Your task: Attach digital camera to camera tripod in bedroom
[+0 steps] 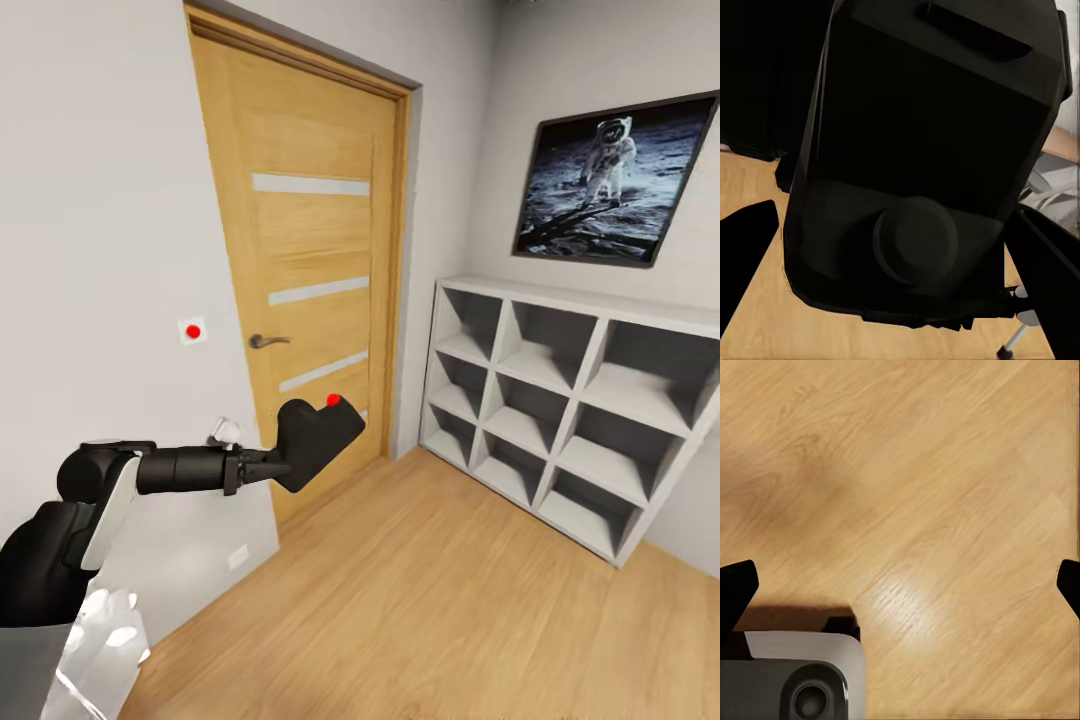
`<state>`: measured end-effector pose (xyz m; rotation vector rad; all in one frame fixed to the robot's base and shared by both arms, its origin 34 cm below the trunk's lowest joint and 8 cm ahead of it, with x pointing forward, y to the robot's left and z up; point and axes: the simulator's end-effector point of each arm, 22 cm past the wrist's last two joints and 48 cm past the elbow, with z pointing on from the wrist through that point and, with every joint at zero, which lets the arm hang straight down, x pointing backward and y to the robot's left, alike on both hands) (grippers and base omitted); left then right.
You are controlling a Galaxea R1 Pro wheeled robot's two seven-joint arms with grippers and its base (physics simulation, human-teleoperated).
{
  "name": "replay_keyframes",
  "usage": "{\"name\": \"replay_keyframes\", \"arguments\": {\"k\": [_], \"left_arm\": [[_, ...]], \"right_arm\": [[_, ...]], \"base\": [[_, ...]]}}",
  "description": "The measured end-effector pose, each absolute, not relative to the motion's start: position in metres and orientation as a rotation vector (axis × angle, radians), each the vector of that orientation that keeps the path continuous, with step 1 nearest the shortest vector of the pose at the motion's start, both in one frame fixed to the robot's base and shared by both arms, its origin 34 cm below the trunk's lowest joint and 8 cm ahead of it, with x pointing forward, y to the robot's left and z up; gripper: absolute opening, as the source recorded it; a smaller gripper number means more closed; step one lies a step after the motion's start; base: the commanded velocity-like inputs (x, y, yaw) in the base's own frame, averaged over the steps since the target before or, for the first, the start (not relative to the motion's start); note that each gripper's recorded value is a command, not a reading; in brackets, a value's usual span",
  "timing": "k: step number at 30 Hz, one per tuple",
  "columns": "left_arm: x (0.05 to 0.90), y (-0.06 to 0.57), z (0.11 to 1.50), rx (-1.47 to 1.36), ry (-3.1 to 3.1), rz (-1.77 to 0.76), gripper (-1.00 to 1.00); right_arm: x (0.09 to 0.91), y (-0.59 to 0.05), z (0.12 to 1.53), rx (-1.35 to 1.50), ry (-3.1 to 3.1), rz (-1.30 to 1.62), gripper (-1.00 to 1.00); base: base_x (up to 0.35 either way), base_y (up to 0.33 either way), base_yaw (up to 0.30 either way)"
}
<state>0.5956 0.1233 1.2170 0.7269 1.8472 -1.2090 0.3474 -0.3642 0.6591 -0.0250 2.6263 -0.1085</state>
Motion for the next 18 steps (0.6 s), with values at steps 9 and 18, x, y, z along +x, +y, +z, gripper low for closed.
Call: {"name": "replay_keyframes", "arguments": {"k": [9, 18], "left_arm": [[0.5955, 0.1232, 1.2172, 0.728, 1.847, -1.209, -1.00], [0.5957, 0.1234, 1.2170, 0.726, 1.848, -1.207, -1.00]], "right_arm": [[0.3471, -0.3640, 0.6590, -0.026, 2.627, -0.108, 1.00], [0.3471, -0.3637, 0.6591, -0.024, 2.626, -0.108, 1.00]], "base": [[0.000, 0.000, -0.300], [0.071, 0.043, -0.300]]}}
